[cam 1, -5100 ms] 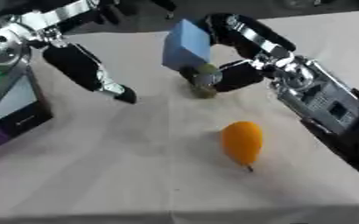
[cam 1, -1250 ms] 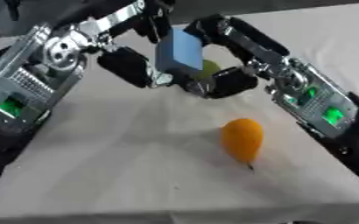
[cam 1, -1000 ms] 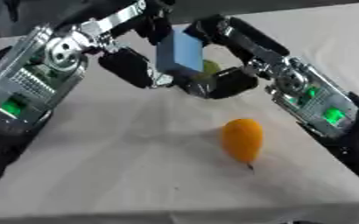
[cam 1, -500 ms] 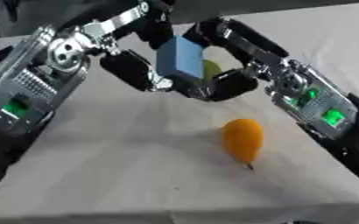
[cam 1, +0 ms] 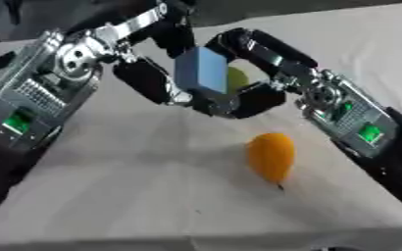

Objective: Pick up the objects with one hand, pass them to the other hand, and then place them into the box on the other side of the table.

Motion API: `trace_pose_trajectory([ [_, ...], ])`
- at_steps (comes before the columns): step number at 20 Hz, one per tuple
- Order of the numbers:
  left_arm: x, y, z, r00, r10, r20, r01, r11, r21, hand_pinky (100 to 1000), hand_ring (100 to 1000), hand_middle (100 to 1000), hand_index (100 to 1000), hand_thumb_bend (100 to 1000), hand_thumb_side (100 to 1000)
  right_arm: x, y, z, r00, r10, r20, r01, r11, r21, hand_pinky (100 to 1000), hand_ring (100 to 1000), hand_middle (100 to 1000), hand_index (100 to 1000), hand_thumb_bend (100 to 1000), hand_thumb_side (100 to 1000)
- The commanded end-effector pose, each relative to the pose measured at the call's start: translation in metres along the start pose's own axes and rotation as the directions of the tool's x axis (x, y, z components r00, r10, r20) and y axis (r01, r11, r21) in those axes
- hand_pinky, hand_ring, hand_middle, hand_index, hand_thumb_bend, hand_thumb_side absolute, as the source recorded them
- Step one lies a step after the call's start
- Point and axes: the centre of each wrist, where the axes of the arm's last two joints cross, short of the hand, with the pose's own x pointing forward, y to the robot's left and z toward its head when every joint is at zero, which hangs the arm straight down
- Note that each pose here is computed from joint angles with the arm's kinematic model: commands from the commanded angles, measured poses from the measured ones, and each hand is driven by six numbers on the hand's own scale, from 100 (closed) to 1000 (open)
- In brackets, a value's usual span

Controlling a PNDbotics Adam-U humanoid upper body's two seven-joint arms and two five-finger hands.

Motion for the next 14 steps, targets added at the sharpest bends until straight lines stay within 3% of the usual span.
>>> trace_pose_trajectory([
  [1, 0.000, 0.008, 0.003, 1.000, -0.014, -0.013, 0.014, 0.999, 0.031, 713, 554, 448, 428, 580, 100, 0.006, -0.005, -0.001, 1.000, 0.017, 0.014, -0.017, 1.000, -0.013, 742, 747, 624, 732, 626, 177],
  [14, -0.012, 0.013, 0.008, 0.997, -0.036, -0.062, 0.039, 0.998, 0.040, 707, 546, 434, 421, 592, 100, 0.003, -0.005, 0.002, 0.998, 0.060, 0.016, -0.060, 0.998, 0.006, 762, 793, 687, 844, 698, 246],
])
